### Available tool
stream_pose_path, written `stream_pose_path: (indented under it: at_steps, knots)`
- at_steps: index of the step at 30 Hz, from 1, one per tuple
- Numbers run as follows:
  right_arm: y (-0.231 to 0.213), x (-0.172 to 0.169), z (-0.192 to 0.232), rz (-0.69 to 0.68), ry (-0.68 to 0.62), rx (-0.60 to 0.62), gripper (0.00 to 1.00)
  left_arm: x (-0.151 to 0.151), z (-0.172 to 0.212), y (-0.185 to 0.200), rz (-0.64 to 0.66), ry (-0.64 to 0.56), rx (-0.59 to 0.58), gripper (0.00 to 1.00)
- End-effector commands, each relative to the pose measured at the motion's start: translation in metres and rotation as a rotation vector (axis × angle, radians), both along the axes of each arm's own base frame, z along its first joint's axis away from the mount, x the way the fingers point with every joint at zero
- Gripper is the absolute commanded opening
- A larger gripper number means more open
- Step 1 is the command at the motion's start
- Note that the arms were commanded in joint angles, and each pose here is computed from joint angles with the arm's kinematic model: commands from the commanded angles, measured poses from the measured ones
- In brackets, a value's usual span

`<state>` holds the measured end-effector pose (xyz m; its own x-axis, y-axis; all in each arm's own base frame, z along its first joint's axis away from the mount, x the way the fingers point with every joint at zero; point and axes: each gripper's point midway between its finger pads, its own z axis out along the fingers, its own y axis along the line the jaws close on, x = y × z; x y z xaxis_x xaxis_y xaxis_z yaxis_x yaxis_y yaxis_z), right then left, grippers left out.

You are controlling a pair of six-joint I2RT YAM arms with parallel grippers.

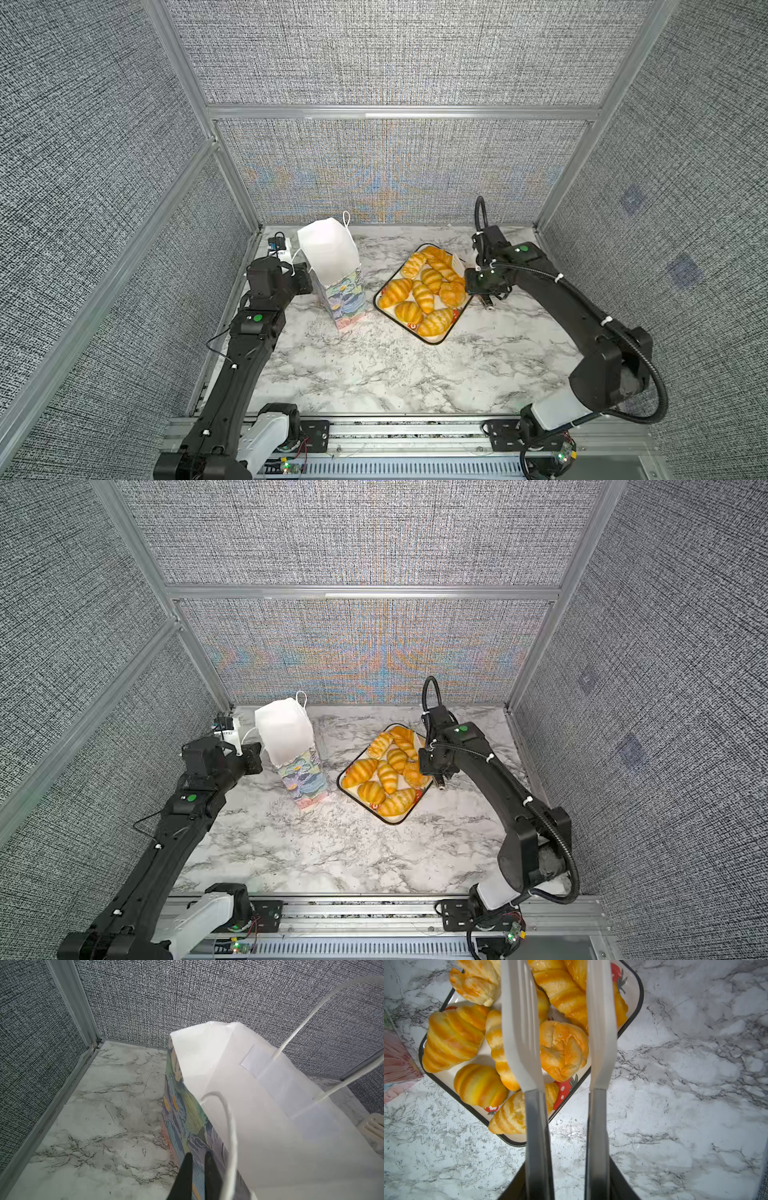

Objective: Place the fake bread into the paper bag
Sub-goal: 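Lift the tongs with the right gripper and move them over the bread tray, then lower the tongs onto the braided bread and pinch it with the right gripper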

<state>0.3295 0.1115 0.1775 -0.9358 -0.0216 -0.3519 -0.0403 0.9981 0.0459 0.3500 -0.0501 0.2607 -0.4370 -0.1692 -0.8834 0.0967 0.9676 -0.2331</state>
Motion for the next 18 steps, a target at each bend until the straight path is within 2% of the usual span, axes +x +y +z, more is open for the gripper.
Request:
stream_pose_path:
  at_steps: [1,9,18]
  knots:
    - [0.0,-0.015,-0.004,-0.016,0.033,0.017,0.45,0.002,0.007,-0.002,-0.01,-0.019,-0.007,0.15]
    - [0.006,-0.029,-0.029,-0.015,0.089,0.046,0.52,0.002,0.005,-0.003,-0.014,-0.014,-0.008,0.16]
    - [0.01,-0.03,-0.046,-0.008,0.117,0.05,0.56,0.003,0.003,-0.004,-0.02,-0.011,-0.01,0.16]
